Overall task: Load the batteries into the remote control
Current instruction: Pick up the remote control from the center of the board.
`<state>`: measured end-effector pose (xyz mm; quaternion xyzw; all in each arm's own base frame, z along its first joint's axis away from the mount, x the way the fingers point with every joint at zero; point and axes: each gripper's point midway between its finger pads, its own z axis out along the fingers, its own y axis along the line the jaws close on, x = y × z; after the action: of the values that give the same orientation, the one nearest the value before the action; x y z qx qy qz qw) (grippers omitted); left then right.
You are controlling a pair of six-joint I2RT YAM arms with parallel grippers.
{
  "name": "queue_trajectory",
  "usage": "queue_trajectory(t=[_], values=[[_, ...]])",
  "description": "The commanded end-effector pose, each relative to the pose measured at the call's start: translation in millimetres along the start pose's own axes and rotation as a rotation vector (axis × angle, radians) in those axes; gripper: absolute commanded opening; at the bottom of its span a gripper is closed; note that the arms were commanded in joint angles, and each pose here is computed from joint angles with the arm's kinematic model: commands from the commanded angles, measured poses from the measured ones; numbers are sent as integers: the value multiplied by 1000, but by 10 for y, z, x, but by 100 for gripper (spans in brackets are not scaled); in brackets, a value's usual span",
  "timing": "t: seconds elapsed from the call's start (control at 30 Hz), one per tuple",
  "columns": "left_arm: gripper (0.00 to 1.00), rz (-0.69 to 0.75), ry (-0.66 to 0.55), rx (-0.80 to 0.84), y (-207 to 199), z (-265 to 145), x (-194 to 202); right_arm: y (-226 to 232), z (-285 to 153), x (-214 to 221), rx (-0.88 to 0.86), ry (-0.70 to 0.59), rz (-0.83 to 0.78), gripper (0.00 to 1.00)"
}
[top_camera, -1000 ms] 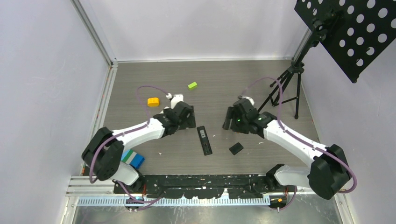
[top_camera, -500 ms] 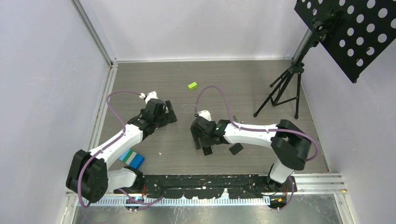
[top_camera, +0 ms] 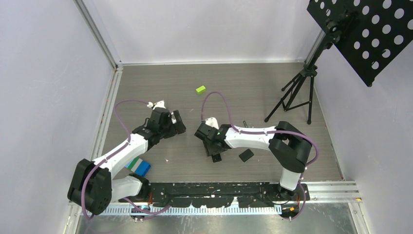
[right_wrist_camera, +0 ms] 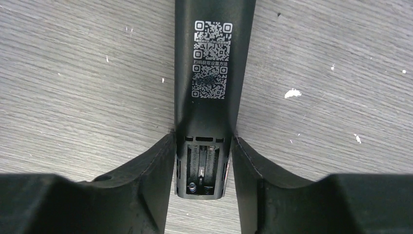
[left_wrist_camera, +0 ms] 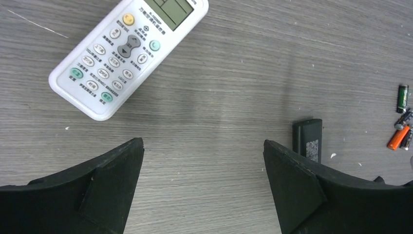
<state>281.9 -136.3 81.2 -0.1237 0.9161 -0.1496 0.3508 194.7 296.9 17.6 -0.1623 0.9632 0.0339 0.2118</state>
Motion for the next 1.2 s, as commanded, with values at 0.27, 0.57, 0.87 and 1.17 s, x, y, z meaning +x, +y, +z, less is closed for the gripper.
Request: queue_trajectory(t=[0.27,0.57,0.87,1.17], values=[[91,-116,71,420,-662,-22,205,71,-132,-284,-75,-171,66,30],[83,-290,146,653,-1026,86,325,328,-507,-531,-273,-284,66,31],[79,-328,146,741,-1143,80,320,497,-554,-596,-345,-284,51,32],[39,-310,170,757,-1170,74,352,530,-606,-672,-365,-309,51,36]])
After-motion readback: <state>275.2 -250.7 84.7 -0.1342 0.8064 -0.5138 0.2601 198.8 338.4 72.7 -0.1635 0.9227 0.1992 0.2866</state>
